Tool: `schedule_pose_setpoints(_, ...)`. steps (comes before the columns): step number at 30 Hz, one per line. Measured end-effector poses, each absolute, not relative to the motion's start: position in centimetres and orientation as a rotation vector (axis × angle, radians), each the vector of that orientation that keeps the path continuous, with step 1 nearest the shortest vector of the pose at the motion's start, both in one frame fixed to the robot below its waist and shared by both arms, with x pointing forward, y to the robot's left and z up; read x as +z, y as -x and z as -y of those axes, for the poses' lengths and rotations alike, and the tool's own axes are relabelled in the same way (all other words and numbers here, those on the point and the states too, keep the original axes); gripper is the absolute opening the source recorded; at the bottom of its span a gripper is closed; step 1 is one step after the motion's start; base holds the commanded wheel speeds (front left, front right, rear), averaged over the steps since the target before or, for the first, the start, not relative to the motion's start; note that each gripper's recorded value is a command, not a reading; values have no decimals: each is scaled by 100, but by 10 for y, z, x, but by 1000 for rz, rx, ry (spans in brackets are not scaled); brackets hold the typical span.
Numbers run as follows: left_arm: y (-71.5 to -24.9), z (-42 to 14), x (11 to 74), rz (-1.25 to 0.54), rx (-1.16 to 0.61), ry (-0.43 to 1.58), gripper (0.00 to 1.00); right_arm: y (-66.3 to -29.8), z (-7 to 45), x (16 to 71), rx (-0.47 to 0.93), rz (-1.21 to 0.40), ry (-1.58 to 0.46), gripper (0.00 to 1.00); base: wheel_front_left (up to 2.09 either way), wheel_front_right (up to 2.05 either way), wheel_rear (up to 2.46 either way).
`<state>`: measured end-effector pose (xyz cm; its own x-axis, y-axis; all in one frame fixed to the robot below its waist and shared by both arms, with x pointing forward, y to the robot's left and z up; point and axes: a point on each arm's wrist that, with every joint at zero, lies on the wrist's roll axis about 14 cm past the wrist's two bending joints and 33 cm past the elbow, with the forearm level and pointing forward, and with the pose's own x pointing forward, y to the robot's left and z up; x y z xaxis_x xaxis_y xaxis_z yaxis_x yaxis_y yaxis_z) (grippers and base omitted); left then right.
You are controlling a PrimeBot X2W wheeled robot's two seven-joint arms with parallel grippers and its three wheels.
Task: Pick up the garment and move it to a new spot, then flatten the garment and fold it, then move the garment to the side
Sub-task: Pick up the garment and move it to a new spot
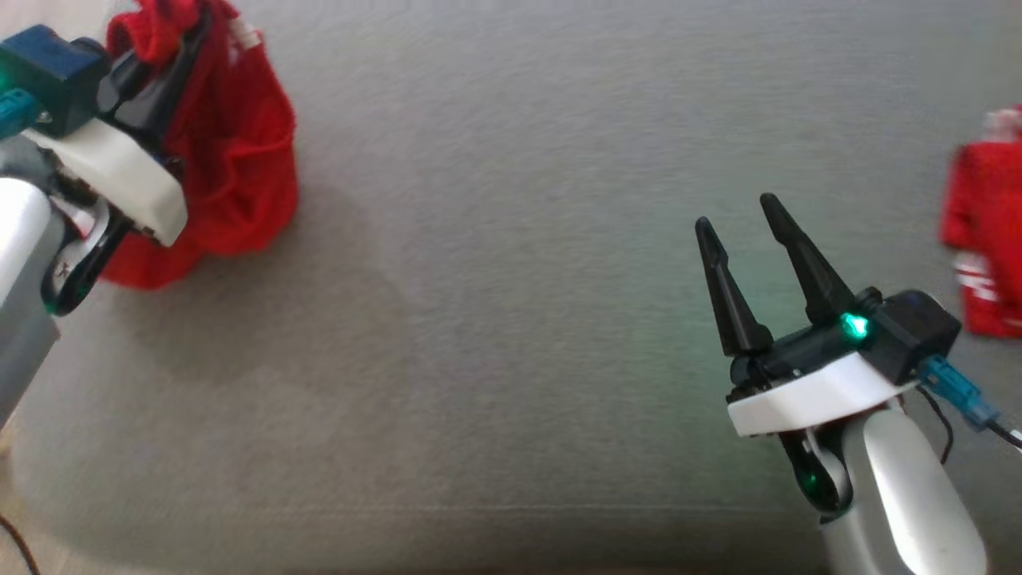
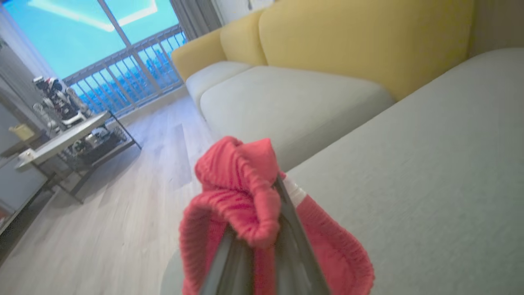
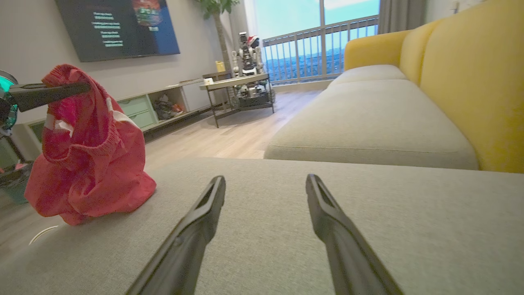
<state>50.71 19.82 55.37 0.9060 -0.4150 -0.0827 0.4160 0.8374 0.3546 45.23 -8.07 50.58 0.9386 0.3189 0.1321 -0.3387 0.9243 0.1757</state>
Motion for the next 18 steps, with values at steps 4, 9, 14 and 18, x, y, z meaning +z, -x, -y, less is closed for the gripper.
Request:
schedule_pose_setpoints(4, -512, -150, 588, 127, -530, -360, 0, -439, 110, 521, 264, 136, -200, 100, 0, 0, 0)
schedule_pose_setpoints(9, -510, -81, 629, 289, -672, -353, 0, -420, 150, 539, 158, 184, -194, 100, 0, 0, 0)
schedule_pose_setpoints(14, -502, -27, 658, 404, -787, -320, 0, -403, 185, 551, 61, 218, -184, 100, 0, 0, 0)
schedule_pose_setpoints(18, -489, 17, 677, 495, -886, -298, 0, -386, 217, 562, -32, 249, -165, 100, 0, 0, 0)
